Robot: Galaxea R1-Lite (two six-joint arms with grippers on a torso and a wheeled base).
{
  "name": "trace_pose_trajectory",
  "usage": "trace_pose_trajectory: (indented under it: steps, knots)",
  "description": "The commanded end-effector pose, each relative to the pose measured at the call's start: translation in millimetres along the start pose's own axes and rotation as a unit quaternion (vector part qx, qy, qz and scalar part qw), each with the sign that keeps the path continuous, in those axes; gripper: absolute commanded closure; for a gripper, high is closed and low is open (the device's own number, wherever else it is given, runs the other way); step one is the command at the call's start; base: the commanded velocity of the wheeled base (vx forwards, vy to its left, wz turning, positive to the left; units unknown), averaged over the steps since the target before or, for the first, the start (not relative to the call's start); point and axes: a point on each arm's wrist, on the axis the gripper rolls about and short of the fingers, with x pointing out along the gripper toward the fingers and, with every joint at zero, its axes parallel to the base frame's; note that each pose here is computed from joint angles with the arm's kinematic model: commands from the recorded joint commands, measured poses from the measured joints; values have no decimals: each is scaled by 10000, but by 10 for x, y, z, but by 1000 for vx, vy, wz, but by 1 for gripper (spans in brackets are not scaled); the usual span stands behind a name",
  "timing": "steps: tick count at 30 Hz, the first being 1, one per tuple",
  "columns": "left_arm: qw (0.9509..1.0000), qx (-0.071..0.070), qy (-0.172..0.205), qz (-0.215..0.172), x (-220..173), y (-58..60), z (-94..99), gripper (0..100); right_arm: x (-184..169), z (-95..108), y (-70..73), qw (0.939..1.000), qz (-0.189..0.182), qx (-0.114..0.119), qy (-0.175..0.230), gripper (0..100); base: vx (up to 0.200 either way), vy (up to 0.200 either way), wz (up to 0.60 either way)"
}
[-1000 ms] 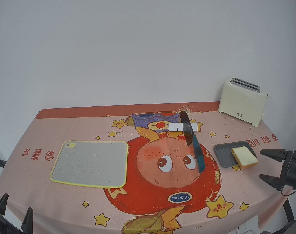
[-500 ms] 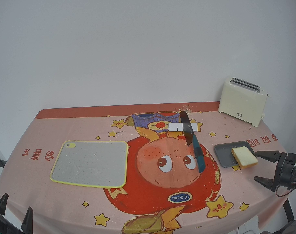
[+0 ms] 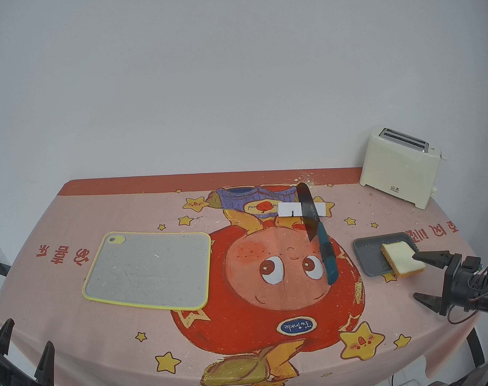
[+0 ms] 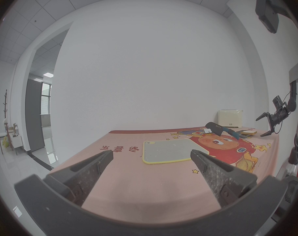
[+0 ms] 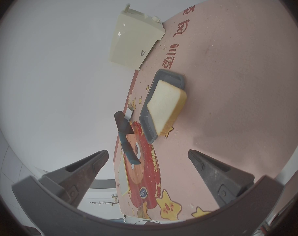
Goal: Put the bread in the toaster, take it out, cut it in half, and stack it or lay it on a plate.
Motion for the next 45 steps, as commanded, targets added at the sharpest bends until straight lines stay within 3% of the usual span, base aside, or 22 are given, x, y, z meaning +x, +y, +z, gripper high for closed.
trace_pose_trajectory:
  steps: [1,11,23,31,45]
  knots:
    - [10000,-1,61,-2,9,0,-50,0,153,106,-78,9996,-100,267,-62,0,0,0,0]
    - [10000,-1,61,-2,9,0,-50,0,255,206,-50,9979,226,555,-252,0,0,0,0]
    - [10000,-1,61,-2,9,0,-50,0,317,245,-64,9975,182,633,-247,0,0,0,0]
    - [10000,-1,61,-2,9,0,-50,0,343,331,5,9961,327,733,-365,0,0,0,0]
    - [10000,-1,61,-2,9,0,-50,0,416,389,-32,9957,229,820,-375,0,0,0,0]
